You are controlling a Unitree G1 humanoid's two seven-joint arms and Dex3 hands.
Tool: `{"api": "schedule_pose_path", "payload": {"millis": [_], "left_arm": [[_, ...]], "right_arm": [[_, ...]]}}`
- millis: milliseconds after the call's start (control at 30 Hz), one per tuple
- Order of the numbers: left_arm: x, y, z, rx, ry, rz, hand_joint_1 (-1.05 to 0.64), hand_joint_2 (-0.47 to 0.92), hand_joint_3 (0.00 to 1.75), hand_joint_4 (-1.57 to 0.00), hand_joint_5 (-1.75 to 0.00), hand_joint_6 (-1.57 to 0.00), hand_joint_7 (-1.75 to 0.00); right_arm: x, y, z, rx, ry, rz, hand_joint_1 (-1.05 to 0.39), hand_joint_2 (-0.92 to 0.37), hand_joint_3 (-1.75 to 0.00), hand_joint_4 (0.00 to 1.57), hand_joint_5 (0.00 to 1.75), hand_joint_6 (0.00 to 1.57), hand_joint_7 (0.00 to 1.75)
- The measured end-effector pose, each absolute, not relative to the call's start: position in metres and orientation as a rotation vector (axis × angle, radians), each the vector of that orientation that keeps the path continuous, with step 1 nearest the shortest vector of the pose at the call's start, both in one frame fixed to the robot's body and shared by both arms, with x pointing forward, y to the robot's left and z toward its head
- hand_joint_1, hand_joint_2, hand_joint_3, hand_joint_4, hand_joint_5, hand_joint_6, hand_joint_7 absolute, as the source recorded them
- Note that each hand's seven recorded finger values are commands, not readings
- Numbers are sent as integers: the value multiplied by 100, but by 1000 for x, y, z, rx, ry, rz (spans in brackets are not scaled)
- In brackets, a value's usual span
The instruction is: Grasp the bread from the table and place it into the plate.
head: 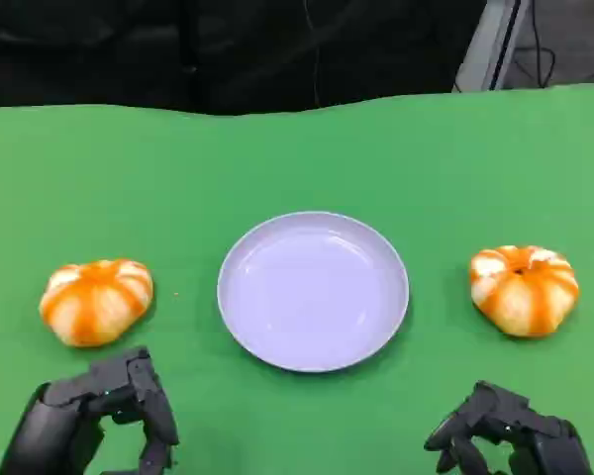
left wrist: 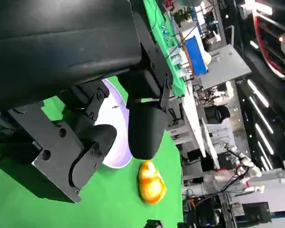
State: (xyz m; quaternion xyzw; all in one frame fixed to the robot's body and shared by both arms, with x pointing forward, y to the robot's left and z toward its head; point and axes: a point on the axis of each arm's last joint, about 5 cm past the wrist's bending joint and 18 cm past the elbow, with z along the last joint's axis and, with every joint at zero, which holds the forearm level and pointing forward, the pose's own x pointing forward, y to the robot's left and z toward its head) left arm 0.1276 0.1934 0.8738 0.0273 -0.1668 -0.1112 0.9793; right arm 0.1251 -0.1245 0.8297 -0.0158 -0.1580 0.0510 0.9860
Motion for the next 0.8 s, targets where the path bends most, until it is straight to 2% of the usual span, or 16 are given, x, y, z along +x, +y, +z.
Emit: {"api": "schedule_pose_path", "payload": {"millis": [500,567,700,733,767,800], "left_arm": [[128,194,874,48,-336,-221,6,39,147,-90,-175,-80,-159],[128,194,874,48,-331,-223,7,41,145,-83,-170,-77,-151],[128,196,873,40,-314,-225,8,44,141,-80,-167,-76,-145],[129,197,873,40,-311,-224,5,51,121,-75,-146,-69,-120],[129,198,874,42,-295,-226,4,59,102,-73,-130,-70,-95],[130,199,876,52,-272,-230,3,62,95,-73,-124,-71,-85]], "right_arm": [[125,-124,830,-34,-317,102,-69,-88,-54,83,157,89,124],[125,-124,830,-34,-317,103,-69,-88,-54,83,157,88,124],[125,-124,830,-33,-317,103,-69,-88,-52,83,156,89,124],[125,-124,830,-33,-317,103,-70,-88,-52,83,156,89,123],[125,-124,830,-31,-317,103,-71,-87,-52,83,156,89,123],[125,-123,830,-29,-318,103,-71,-87,-52,83,156,90,123]]}}
